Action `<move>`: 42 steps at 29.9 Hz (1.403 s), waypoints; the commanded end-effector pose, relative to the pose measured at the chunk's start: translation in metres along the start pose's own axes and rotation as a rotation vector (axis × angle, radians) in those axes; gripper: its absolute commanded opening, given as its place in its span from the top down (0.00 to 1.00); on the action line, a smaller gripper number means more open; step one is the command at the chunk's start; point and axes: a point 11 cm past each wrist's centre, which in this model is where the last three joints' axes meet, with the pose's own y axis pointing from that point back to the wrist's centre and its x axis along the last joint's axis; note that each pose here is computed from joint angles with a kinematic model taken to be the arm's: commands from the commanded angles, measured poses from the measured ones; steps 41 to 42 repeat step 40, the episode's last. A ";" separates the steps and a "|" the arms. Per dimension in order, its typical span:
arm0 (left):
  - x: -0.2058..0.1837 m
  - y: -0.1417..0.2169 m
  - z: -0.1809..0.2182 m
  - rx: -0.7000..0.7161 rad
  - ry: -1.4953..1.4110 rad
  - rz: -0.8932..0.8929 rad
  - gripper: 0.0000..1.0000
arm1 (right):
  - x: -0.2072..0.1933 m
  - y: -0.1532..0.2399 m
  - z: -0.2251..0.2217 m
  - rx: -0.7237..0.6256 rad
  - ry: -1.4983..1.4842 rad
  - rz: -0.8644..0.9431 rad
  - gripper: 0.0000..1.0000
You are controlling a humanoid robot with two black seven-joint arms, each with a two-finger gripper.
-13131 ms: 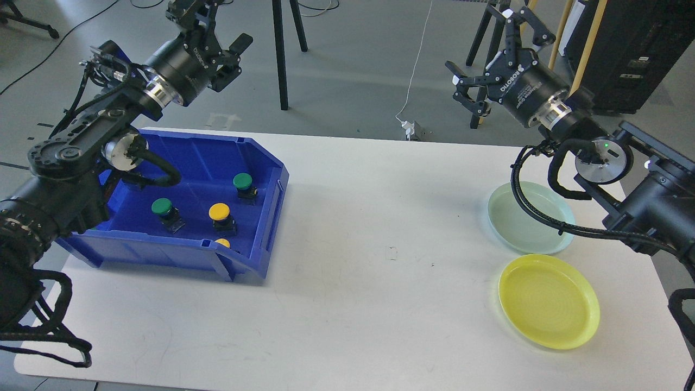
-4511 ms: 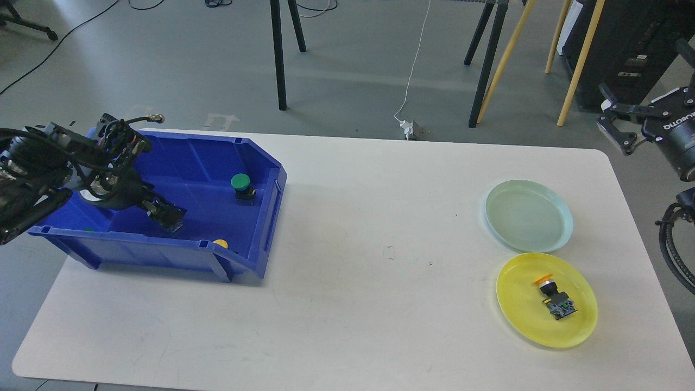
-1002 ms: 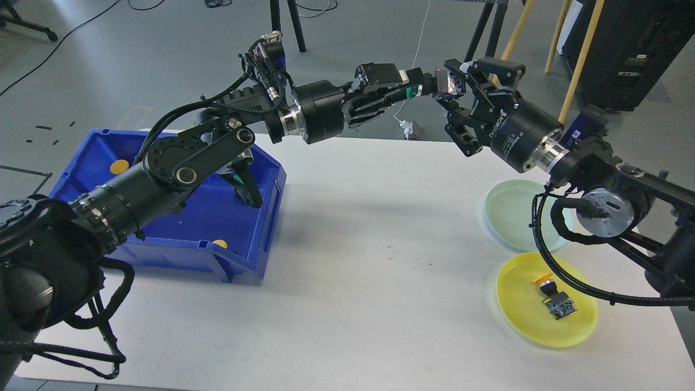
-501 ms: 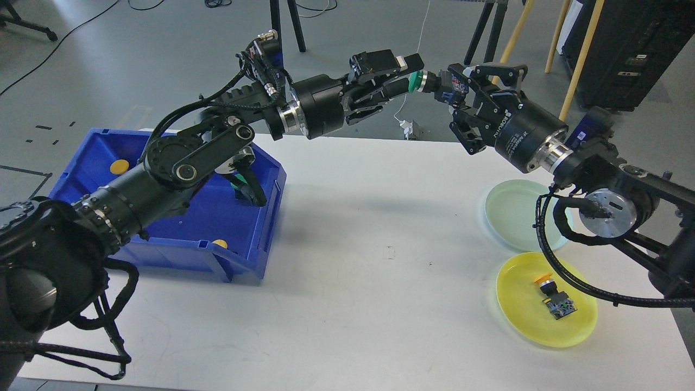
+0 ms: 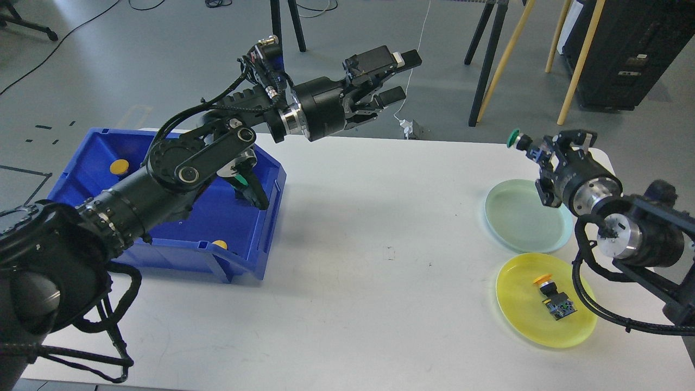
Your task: Pass button and place on color plate
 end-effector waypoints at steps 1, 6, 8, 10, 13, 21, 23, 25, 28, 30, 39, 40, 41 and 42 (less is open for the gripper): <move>0.000 0.000 0.000 0.000 0.000 0.000 0.07 | 0.010 -0.007 0.047 -0.101 0.154 0.050 1.00; 0.000 0.000 0.000 -0.001 0.000 0.001 0.07 | 0.016 -0.013 0.056 -0.121 0.205 0.079 0.87; 0.000 0.000 0.000 0.000 0.002 0.001 0.07 | 0.018 -0.017 0.054 -0.115 0.204 0.096 0.74; 0.000 0.000 0.000 -0.001 0.003 0.002 0.07 | 0.023 -0.022 0.051 -0.105 0.203 0.124 0.47; 0.001 0.001 0.000 -0.005 0.013 0.008 0.07 | 0.024 -0.027 0.050 -0.100 0.187 0.144 0.00; 0.043 0.047 -0.006 0.001 0.065 0.148 0.06 | 0.005 -0.022 0.017 -0.037 0.090 0.083 0.00; 0.069 0.076 -0.005 0.000 0.088 0.234 0.06 | 0.002 -0.015 -0.020 0.045 0.023 0.054 0.00; 0.096 0.108 0.000 -0.007 0.106 0.328 0.04 | -0.016 -0.001 -0.068 0.155 -0.057 -0.111 0.00; 0.122 0.145 0.007 -0.007 0.104 0.417 0.03 | -0.043 0.020 -0.124 0.302 -0.142 -0.410 0.00; 0.132 0.159 0.012 -0.018 0.107 0.457 0.02 | -0.053 0.029 -0.147 0.366 -0.156 -0.570 0.00; 0.148 0.190 0.005 -0.068 0.203 0.585 0.01 | -0.062 0.035 -0.177 0.464 -0.368 -0.872 0.00; 0.147 0.188 0.005 -0.070 0.205 0.584 0.01 | -0.063 0.035 -0.177 0.467 -0.371 -0.873 0.00; 0.147 0.188 0.005 -0.070 0.205 0.584 0.01 | -0.063 0.035 -0.177 0.467 -0.371 -0.873 0.00; 0.147 0.188 0.005 -0.070 0.205 0.584 0.01 | -0.063 0.035 -0.177 0.467 -0.371 -0.873 0.00</move>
